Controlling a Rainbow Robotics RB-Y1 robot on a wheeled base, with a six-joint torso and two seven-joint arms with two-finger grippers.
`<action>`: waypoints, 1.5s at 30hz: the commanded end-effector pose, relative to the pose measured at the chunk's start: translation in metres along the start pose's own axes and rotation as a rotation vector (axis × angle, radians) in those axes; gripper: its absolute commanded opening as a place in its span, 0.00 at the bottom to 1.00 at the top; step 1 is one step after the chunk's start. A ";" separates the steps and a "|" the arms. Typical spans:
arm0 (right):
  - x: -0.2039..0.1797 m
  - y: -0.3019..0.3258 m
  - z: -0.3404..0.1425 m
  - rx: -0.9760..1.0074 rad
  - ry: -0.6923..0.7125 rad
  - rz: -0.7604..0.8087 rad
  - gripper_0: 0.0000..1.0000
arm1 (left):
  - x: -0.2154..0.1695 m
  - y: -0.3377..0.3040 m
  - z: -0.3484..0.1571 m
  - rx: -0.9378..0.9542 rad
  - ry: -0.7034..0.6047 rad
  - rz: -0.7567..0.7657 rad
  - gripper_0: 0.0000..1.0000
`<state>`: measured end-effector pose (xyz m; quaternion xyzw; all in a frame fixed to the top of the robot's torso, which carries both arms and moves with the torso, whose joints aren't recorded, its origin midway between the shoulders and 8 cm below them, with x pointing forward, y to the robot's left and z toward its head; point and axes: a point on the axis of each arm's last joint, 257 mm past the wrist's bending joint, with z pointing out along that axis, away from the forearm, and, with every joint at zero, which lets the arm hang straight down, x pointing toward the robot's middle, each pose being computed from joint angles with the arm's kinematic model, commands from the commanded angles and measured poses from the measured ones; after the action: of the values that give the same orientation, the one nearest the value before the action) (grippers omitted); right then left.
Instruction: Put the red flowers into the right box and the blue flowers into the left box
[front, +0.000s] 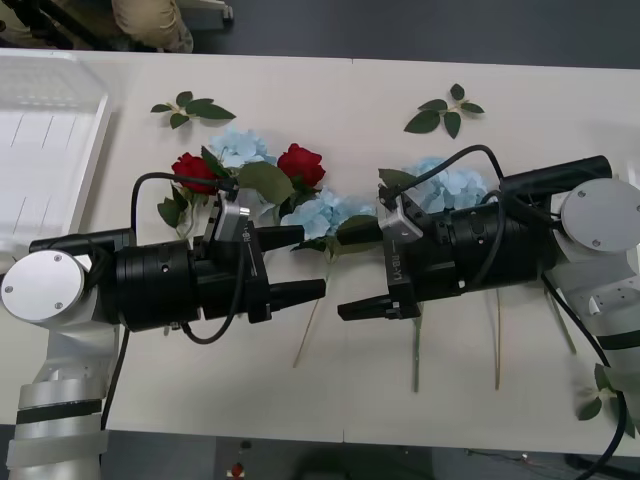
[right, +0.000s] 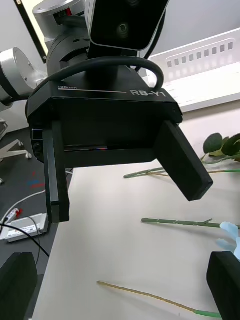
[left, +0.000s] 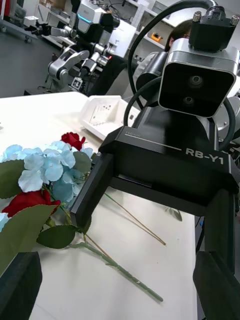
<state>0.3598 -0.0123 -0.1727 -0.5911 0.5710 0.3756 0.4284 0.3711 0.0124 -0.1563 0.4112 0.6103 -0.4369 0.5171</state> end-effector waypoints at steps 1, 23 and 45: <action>-0.012 0.002 -0.003 0.000 -0.004 -0.032 1.00 | -0.010 0.002 -0.006 -0.004 0.000 0.071 0.93; -0.012 0.002 -0.003 0.000 -0.004 -0.032 1.00 | -0.010 0.002 -0.006 -0.004 0.000 0.071 1.00; -0.012 0.002 -0.003 0.000 -0.004 -0.032 1.00 | -0.010 0.002 -0.006 -0.004 0.000 0.071 1.00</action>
<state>0.3598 -0.0123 -0.1727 -0.5911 0.5710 0.3756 0.4284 0.3711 0.0124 -0.1563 0.4112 0.6103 -0.4369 0.5171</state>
